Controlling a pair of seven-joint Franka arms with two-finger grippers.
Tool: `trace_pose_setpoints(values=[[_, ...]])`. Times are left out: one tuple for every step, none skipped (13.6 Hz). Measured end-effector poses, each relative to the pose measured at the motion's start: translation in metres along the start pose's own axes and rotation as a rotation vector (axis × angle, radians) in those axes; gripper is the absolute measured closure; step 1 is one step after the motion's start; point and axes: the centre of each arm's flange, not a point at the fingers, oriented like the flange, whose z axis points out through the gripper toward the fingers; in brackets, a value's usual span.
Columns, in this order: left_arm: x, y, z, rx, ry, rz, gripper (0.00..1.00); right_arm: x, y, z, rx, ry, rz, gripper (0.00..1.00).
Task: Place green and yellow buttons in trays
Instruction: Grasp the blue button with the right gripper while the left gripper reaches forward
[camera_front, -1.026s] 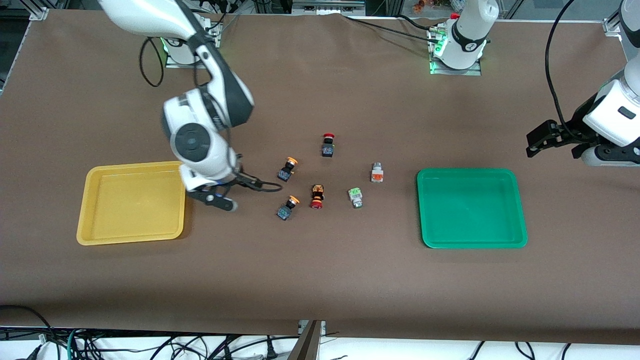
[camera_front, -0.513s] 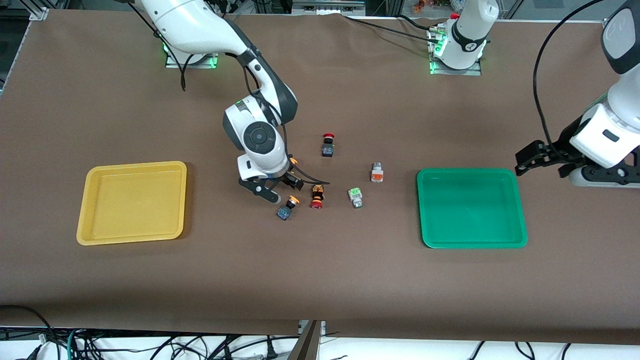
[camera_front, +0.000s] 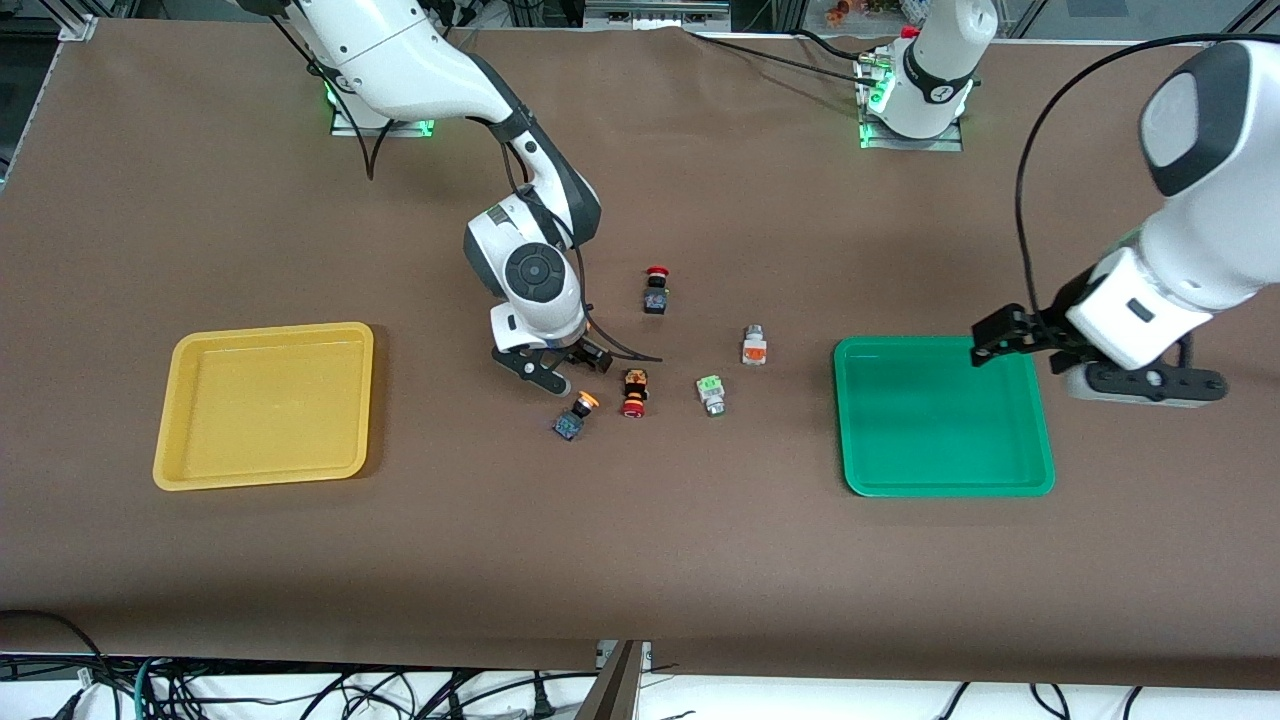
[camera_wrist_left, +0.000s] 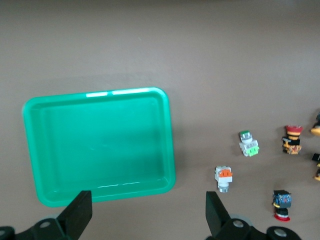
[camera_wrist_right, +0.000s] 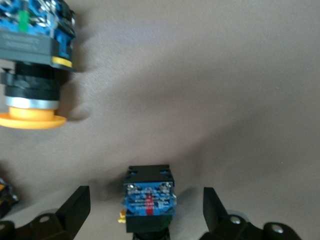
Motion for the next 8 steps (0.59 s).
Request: trace_pose_setpoints(values=[[0.003, 0.004, 0.014, 0.003, -0.022, 0.005, 0.00, -0.002, 0.000, 0.000, -0.001, -0.001, -0.002, 0.12], [0.007, 0.003, 0.033, 0.009, -0.050, 0.008, 0.00, -0.003, 0.000, -0.001, 0.001, 0.000, -0.004, 0.14], [0.012, -0.002, 0.052, 0.014, -0.073, 0.026, 0.00, -0.003, 0.000, -0.004, 0.004, 0.001, -0.004, 0.25], [0.017, -0.007, 0.066, 0.024, -0.086, 0.073, 0.00, -0.003, -0.001, -0.007, 0.008, 0.003, -0.004, 0.36], [0.019, -0.010, 0.073, 0.050, -0.093, 0.123, 0.00, -0.003, -0.001, -0.010, 0.011, 0.005, -0.004, 0.49], [0.020, -0.011, 0.073, 0.067, -0.093, 0.145, 0.00, -0.002, -0.001, -0.014, 0.016, 0.007, -0.004, 0.58], [0.021, -0.008, 0.071, 0.062, -0.087, 0.140, 0.00, 0.000, -0.001, -0.019, 0.022, 0.012, -0.006, 0.58], [0.021, -0.005, 0.068, 0.043, -0.082, 0.109, 0.00, 0.006, 0.000, -0.027, 0.032, 0.023, -0.015, 0.58]])
